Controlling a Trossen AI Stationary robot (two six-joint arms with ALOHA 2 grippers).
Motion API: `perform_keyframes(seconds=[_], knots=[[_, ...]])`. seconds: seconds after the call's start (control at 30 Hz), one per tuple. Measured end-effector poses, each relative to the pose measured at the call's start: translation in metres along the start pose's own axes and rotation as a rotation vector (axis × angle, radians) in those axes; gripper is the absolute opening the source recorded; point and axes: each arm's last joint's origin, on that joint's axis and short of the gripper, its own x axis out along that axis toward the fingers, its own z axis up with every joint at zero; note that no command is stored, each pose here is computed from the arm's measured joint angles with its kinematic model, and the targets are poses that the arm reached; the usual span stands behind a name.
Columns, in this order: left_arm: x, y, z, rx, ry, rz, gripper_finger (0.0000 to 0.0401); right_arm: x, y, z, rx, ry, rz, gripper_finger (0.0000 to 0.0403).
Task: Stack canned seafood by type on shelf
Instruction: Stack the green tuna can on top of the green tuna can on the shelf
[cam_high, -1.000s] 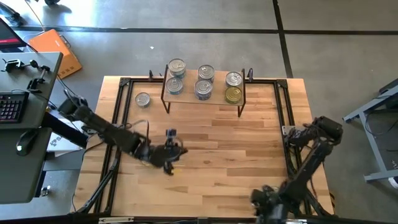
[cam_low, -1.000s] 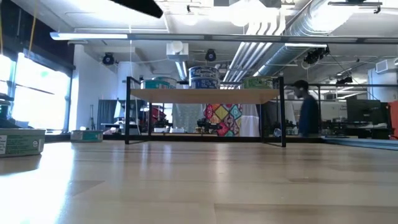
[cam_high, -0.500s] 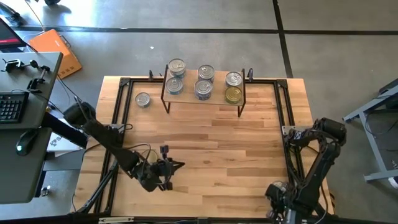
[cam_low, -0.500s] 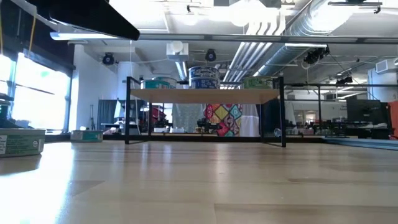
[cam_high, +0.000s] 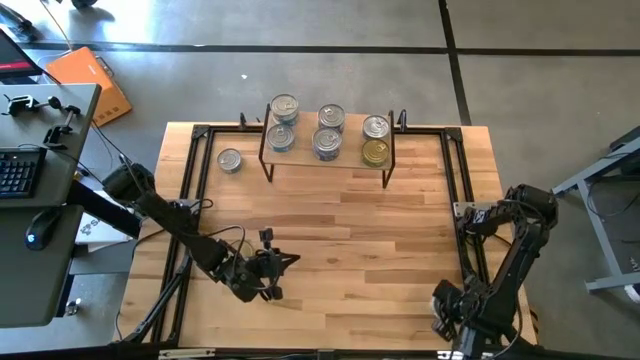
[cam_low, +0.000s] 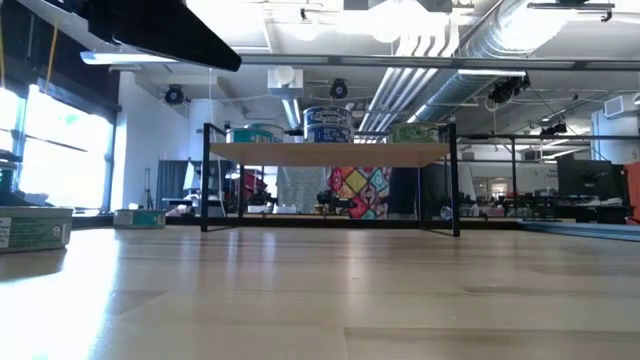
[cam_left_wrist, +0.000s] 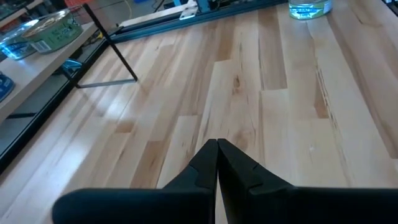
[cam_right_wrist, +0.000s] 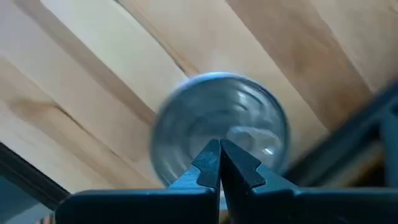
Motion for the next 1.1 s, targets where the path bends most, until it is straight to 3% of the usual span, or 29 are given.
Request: perform_keyframes(seconds=[0.13, 0.33, 0.53, 0.67, 0.87, 0.97, 1.1], knots=[[0.0, 0.0, 0.0, -0.004, -0.003, -0.002, 0.0003, 0.007, 0.012, 0.015, -0.041, -0.049, 0.03, 0.0], [0.0, -0.001, 0.003, -0.027, -0.021, -0.015, 0.0003, 0.028, 0.031, 0.06, -0.123, -0.076, -0.003, 0.0], [-0.001, -0.003, 0.005, -0.016, -0.026, -0.065, 0.0003, 0.021, 0.049, 0.099, -0.268, -0.298, 0.114, 0.0], [-0.001, -0.003, 0.005, -0.016, -0.025, -0.067, 0.0003, -0.002, 0.053, 0.102, -0.325, -0.389, 0.155, 0.0], [0.0, -0.003, 0.005, -0.016, -0.024, -0.066, 0.0003, -0.017, 0.058, 0.09, -0.442, -0.318, 0.192, 0.0009], [0.0, -0.002, 0.005, -0.018, -0.024, -0.063, 0.0003, -0.017, 0.059, 0.083, -0.538, -0.198, 0.222, 0.004], [0.0, -0.002, 0.005, -0.019, -0.024, -0.063, 0.0003, -0.015, 0.057, 0.071, -0.745, -0.173, 0.22, 0.01]])
